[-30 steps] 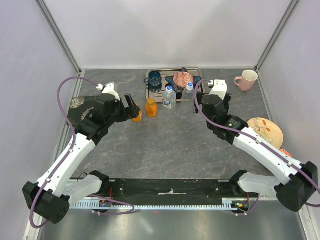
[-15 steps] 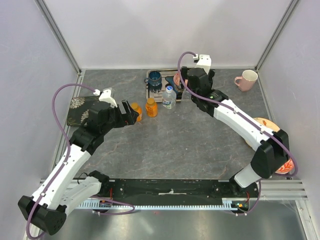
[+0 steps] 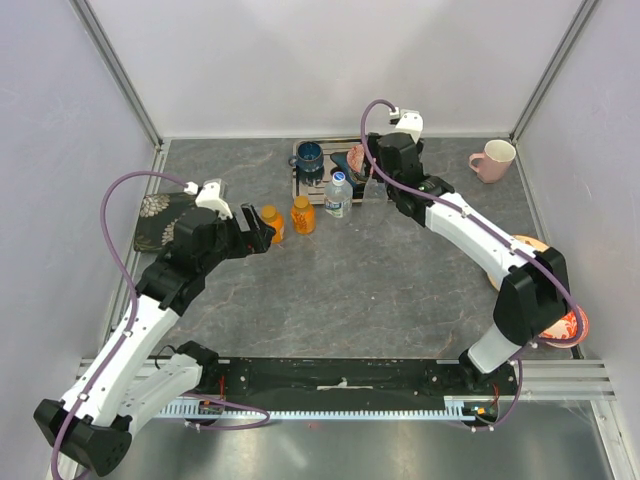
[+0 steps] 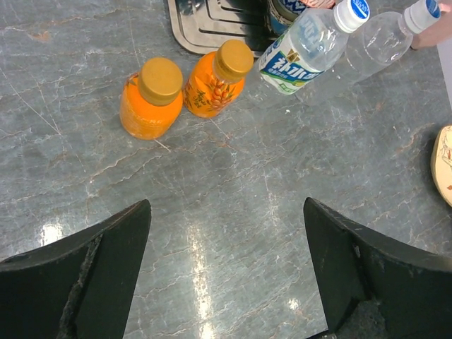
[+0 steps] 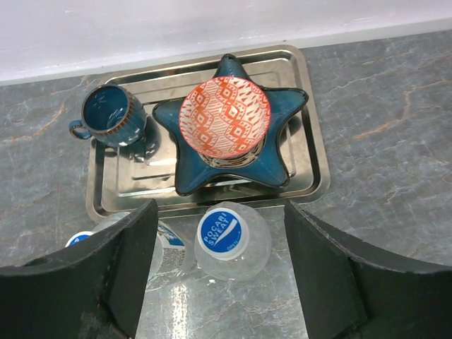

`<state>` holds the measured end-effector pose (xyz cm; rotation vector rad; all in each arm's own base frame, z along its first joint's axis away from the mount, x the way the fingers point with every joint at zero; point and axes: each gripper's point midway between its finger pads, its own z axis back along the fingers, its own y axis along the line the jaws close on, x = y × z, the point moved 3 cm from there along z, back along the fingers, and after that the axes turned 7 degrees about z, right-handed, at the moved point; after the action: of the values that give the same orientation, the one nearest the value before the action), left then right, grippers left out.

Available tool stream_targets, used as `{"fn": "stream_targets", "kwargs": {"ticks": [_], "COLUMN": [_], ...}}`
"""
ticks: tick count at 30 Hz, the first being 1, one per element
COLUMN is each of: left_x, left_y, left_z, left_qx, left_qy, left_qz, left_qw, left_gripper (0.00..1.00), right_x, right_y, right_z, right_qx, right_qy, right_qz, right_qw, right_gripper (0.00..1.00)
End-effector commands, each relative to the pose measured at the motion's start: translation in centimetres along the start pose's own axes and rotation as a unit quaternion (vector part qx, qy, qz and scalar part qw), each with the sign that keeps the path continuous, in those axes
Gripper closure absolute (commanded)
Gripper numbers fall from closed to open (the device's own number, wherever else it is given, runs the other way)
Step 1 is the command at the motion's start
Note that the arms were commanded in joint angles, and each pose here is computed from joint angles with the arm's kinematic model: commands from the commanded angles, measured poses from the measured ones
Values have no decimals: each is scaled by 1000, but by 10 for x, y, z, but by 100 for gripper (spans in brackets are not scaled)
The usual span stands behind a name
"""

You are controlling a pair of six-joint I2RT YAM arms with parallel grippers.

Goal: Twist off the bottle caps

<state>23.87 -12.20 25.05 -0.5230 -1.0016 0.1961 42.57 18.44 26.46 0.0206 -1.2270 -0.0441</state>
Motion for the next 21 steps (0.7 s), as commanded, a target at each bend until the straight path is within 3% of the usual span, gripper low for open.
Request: {"fn": "stream_targets", "kwargs": {"ticks": [1, 15, 21], "left_x": [1, -4, -4], "left_y": [-1, 3, 4], "left_z": [-2, -6, -6], "left_qx": [-8, -1, 2], "left_qy": [-6, 2, 1], "left_qz": [-17, -17, -18], "left_qw": [1000, 1000, 1000], "left_gripper": [6, 7, 7], "right_x": [-9, -32, -39], "right_y": [10, 6, 1], "right_z": [-11, -20, -23], "right_qx": [22, 13, 7], "right_qy": [4, 27, 34], "right_qz": [-11, -6, -7], "right_qw": [1000, 1000, 999], "right_gripper": [22, 38, 54]}}
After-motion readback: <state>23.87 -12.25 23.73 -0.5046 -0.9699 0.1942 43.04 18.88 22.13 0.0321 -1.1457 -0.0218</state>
